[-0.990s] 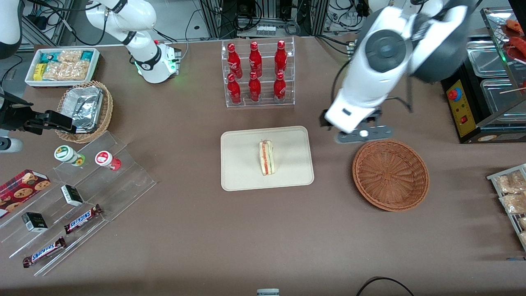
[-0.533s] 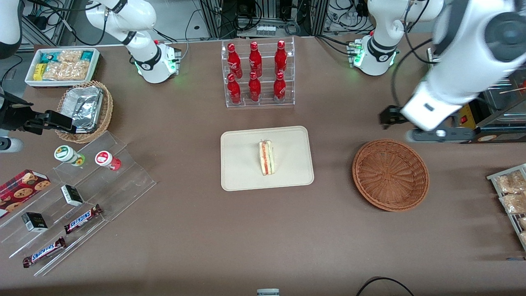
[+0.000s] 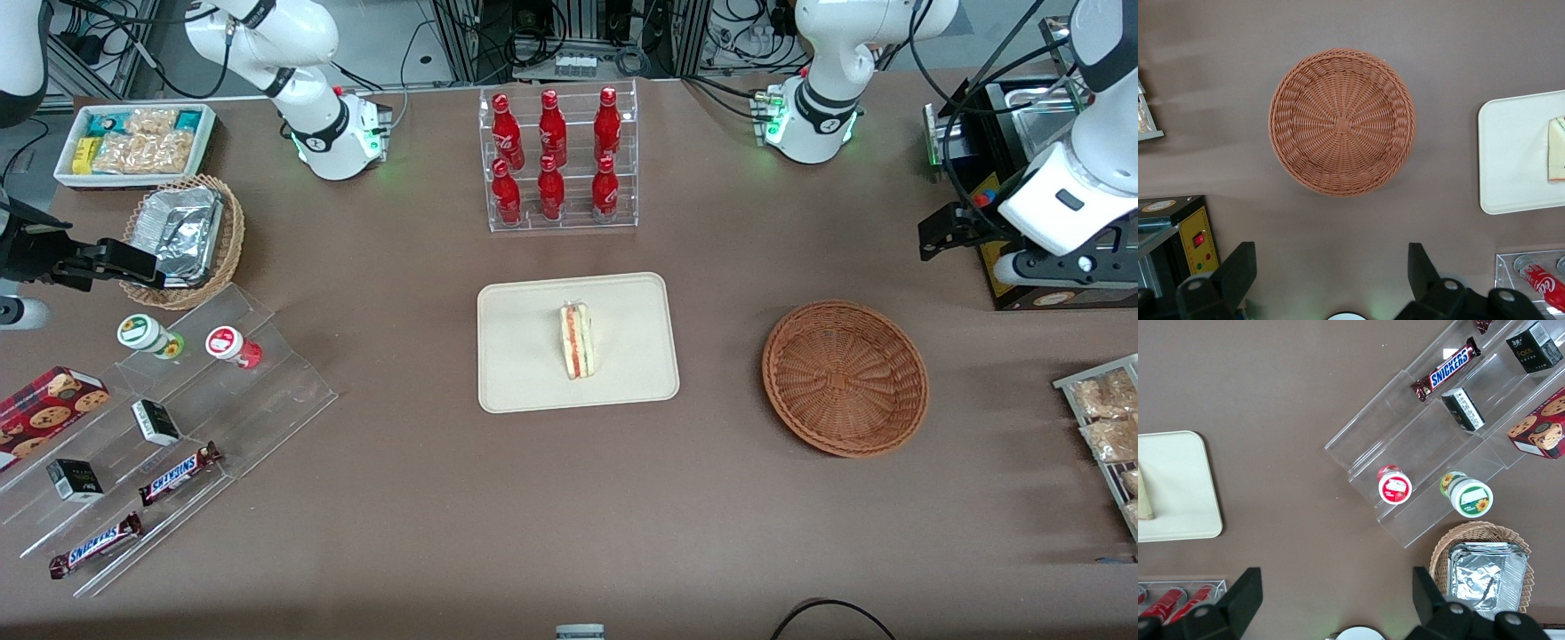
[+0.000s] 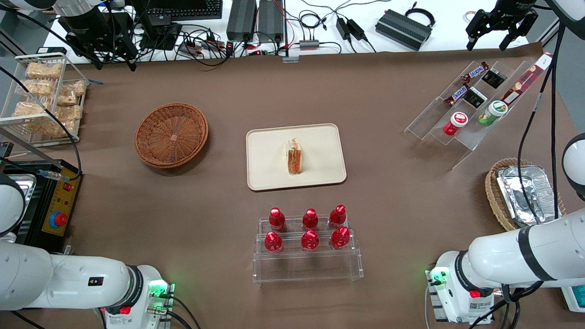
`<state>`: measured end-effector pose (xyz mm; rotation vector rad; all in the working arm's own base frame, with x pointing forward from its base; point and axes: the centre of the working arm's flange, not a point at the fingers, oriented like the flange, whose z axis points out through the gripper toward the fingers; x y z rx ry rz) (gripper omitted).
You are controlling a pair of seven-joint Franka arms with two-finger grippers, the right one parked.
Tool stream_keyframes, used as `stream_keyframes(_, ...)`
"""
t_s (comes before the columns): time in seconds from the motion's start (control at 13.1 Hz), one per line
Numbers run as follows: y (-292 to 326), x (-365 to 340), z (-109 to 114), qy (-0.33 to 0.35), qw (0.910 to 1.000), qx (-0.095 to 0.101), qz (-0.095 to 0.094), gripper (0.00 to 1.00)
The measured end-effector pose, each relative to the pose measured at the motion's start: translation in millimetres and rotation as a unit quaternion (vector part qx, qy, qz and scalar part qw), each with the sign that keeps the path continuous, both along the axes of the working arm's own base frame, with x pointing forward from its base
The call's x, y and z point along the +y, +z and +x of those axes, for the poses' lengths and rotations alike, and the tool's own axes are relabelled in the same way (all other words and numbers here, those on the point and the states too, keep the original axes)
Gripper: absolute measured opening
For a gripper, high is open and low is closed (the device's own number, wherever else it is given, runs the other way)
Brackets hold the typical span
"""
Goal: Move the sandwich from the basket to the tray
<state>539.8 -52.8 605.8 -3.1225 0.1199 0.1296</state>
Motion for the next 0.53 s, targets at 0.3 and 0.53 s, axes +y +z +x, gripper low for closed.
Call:
stream_keyframes(0.3, 4.7, -1.1, -2.8, -0.002, 1.0000, -0.005, 0.000, 1.00)
stream_keyframes(0.53, 12.0, 5.8, -1.1, 0.004, 0.9999, -0.013, -0.001, 1.00)
